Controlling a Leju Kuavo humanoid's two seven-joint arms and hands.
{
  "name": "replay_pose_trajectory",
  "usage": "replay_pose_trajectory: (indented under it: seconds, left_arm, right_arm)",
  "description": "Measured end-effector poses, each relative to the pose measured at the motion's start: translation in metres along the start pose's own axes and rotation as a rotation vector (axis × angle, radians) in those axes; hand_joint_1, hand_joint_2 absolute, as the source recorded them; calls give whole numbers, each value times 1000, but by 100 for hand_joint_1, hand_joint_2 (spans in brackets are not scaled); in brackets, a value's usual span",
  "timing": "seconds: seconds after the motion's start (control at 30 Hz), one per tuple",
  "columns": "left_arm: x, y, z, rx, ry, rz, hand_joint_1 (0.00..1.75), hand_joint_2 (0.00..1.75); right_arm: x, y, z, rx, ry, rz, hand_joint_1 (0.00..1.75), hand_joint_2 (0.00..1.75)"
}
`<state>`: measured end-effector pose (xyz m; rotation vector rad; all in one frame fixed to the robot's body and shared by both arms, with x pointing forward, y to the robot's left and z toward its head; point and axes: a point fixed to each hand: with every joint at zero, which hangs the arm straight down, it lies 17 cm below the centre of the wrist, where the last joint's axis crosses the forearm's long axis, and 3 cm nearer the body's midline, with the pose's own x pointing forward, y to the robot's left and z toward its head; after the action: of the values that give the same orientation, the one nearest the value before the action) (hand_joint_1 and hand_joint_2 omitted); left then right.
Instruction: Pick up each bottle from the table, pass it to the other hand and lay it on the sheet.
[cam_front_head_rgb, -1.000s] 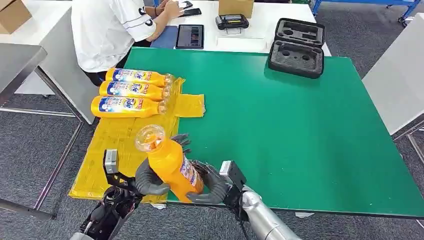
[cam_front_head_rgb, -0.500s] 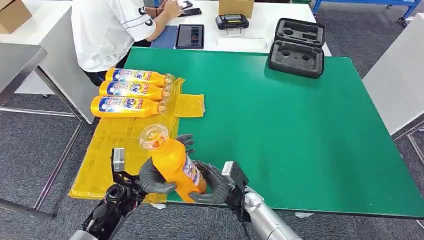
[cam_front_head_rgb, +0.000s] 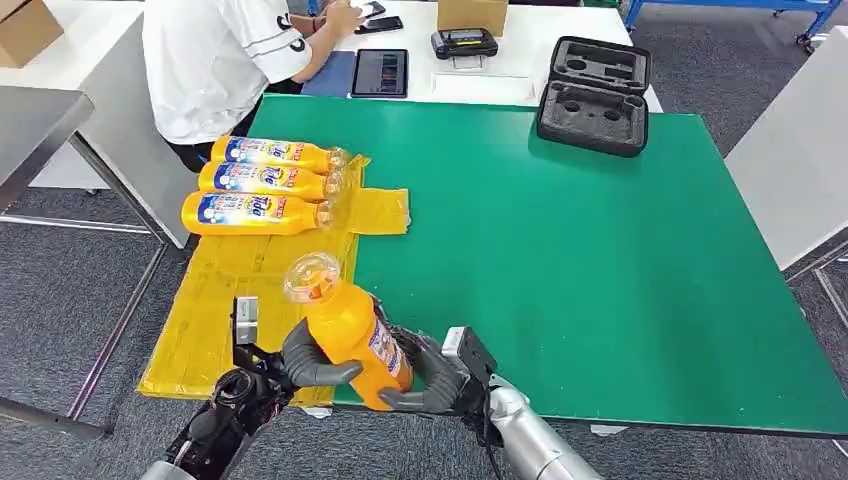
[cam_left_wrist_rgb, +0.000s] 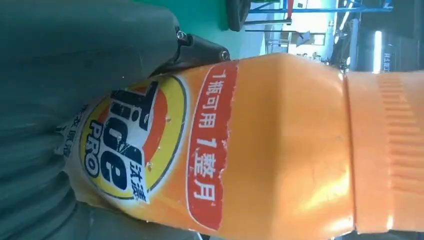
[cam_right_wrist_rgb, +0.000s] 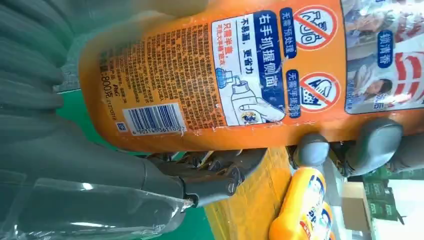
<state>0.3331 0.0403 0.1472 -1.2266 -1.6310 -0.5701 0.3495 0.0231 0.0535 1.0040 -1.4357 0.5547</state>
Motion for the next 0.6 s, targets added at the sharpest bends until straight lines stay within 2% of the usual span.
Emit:
replay_pose_trajectory:
  seconds: [0.03,0.1,0.13,0.4,0.6]
  left_arm:
    - [0,0,0,1,-2,5,175,175]
    - [1,0,0,4,-5,13,175,175]
    - [0,-1,1,3,-3,17,175,175]
    - [2,-1,1,22,-16,21,175,175]
    - [5,5,-2,57,-8,-28,175,175]
  right_arm:
    - [0,0,0,-2,0,2,0,175]
    - [-1,0,0,-3,5,11,0,175]
    - [-3,-3,0,-15,9,23,0,0]
    - [-7,-11,0,-59,21,67,0,0]
    - [11,-23,0,-95,-35,81,0,0]
